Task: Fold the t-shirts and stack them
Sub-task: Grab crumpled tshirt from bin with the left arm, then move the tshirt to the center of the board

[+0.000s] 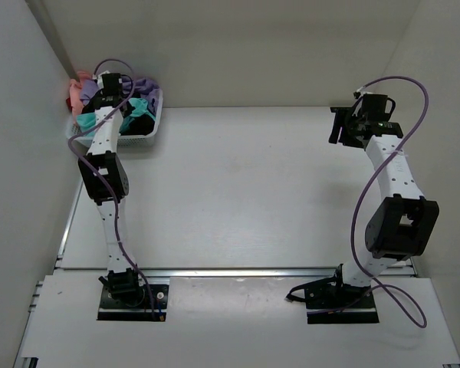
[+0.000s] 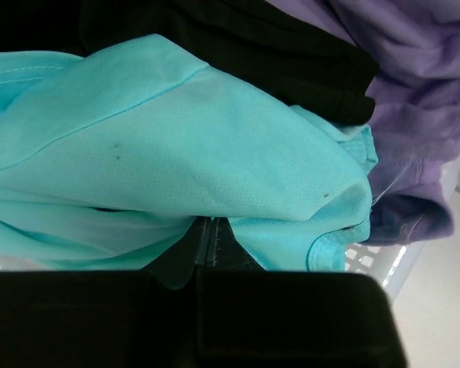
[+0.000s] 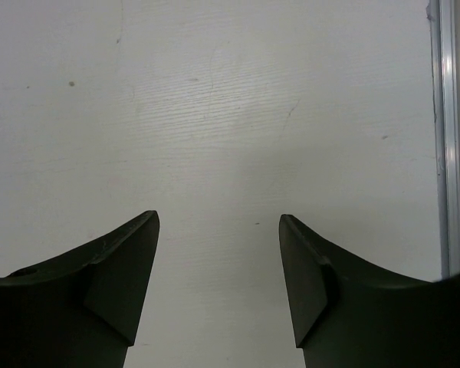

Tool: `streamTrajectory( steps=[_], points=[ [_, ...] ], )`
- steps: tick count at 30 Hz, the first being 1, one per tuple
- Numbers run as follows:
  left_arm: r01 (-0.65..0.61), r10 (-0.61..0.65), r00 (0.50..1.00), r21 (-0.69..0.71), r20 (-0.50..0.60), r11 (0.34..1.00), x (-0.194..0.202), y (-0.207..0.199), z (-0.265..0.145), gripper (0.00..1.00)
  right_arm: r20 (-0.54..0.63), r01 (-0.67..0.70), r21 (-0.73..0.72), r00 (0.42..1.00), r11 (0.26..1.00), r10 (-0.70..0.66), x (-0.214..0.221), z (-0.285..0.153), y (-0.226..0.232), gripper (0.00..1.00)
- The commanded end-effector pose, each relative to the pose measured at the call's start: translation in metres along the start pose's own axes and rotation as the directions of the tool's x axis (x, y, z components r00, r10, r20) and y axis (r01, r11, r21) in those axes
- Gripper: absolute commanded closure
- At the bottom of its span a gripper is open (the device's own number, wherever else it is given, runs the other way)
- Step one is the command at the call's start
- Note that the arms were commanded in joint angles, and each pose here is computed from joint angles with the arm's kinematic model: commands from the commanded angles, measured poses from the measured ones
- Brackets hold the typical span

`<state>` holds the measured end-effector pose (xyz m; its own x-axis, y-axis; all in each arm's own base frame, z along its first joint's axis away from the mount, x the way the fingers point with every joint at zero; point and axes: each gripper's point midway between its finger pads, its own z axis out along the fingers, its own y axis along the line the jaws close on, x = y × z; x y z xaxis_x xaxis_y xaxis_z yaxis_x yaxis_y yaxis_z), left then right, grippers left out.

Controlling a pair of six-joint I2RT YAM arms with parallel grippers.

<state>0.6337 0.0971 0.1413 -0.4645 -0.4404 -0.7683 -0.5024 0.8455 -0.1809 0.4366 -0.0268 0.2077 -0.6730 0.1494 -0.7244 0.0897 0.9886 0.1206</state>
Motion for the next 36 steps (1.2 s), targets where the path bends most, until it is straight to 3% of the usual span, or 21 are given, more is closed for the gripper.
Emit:
streamTrajectory(
  steps=[1, 6, 10, 13, 16, 17, 21, 24, 26, 27, 30, 32, 33, 34, 35, 36],
  points=[
    [0.014, -0.017, 0.985, 0.018, 0.172, 1.0, -0.065, -0.017, -0.053, 1.0, 0.083, 0.005, -0.006, 0.997, 1.0, -0.004, -0.027, -0.011, 0.002, 0.39],
    [0.099, -0.129, 0.943, 0.112, 0.307, 0.989, -0.119, -0.029, -0.119, 1.0, 0.087, 0.0, -0.034, 0.996, 0.999, 0.003, -0.023, -0.017, 0.012, 0.4],
    [0.115, -0.236, 0.927, 0.377, 0.292, 0.919, -0.146, -0.074, -0.193, 1.0, 0.107, -0.004, -0.061, 0.994, 0.998, 0.01, -0.021, -0.029, 0.023, 0.41],
    [0.054, -0.246, 0.939, 0.602, 0.241, 0.797, -0.145, -0.123, -0.258, 1.0, 0.097, -0.005, -0.091, 0.995, 0.996, 0.013, -0.01, -0.035, 0.033, 0.39],
    [-0.012, -0.232, 0.951, 0.775, 0.204, 0.632, -0.139, -0.157, -0.326, 1.0, 0.115, 0.001, -0.088, 0.993, 0.996, 0.009, -0.004, -0.047, 0.036, 0.39],
    [-0.034, -0.241, 0.952, 0.851, 0.186, 0.525, -0.137, -0.179, -0.365, 1.0, 0.089, 0.0, -0.086, 0.996, 0.996, 0.007, 0.007, -0.045, 0.036, 0.4],
    [-0.061, -0.234, 0.964, 0.965, 0.123, 0.255, -0.132, -0.206, -0.449, 1.0, 0.084, 0.016, -0.095, 0.996, 0.995, -0.007, 0.025, -0.051, 0.042, 0.4],
    [-0.01, -0.204, 0.979, 0.999, 0.018, 0.042, -0.123, -0.219, -0.501, 1.0, 0.082, 0.026, -0.099, 0.996, 0.995, -0.017, 0.035, -0.055, 0.045, 0.4],
    [0.003, -0.177, 0.984, 1.0, -0.006, -0.017, -0.118, -0.22, -0.518, 1.0, 0.081, 0.027, -0.096, 0.997, 0.995, -0.019, 0.039, -0.056, 0.044, 0.4],
    [-0.005, -0.17, 0.985, 1.0, 0.002, -0.018, -0.115, -0.221, -0.52, 1.0, 0.08, 0.024, -0.092, 0.997, 0.996, -0.016, 0.04, -0.056, 0.043, 0.4],
    [0.048, -0.148, 0.988, 0.997, -0.039, 0.059, -0.097, -0.212, -0.493, 1.0, 0.086, 0.021, -0.1, 0.996, 0.995, -0.012, 0.039, -0.059, 0.044, 0.4],
    [0.208, -0.16, 0.972, 0.948, -0.173, 0.242, -0.06, -0.195, -0.421, 1.0, 0.087, 0.016, -0.114, 0.996, 0.993, -0.006, 0.04, -0.058, 0.046, 0.39],
    [0.241, -0.198, 0.962, 0.923, -0.186, 0.301, -0.058, -0.178, -0.41, 1.0, 0.089, 0.012, -0.12, 0.996, 0.993, -0.001, 0.04, -0.057, 0.046, 0.4],
    [0.337, -0.246, 0.936, 0.849, -0.253, 0.408, -0.033, -0.157, -0.368, 0.95, 0.082, 0.023, -0.143, 0.997, 0.99, -0.011, 0.042, -0.057, 0.051, 0.4],
    [0.408, -0.25, 0.912, 0.788, -0.326, 0.461, 0.002, -0.143, -0.335, 0.7, 0.077, 0.027, -0.173, 0.997, 0.985, -0.014, 0.044, -0.055, 0.058, 0.4],
    [0.472, -0.268, 0.882, 0.729, -0.388, 0.496, 0.023, -0.127, -0.311, 0.67, 0.084, 0.029, -0.179, 0.996, 0.983, -0.014, 0.042, -0.057, 0.058, 0.39]
  ],
)
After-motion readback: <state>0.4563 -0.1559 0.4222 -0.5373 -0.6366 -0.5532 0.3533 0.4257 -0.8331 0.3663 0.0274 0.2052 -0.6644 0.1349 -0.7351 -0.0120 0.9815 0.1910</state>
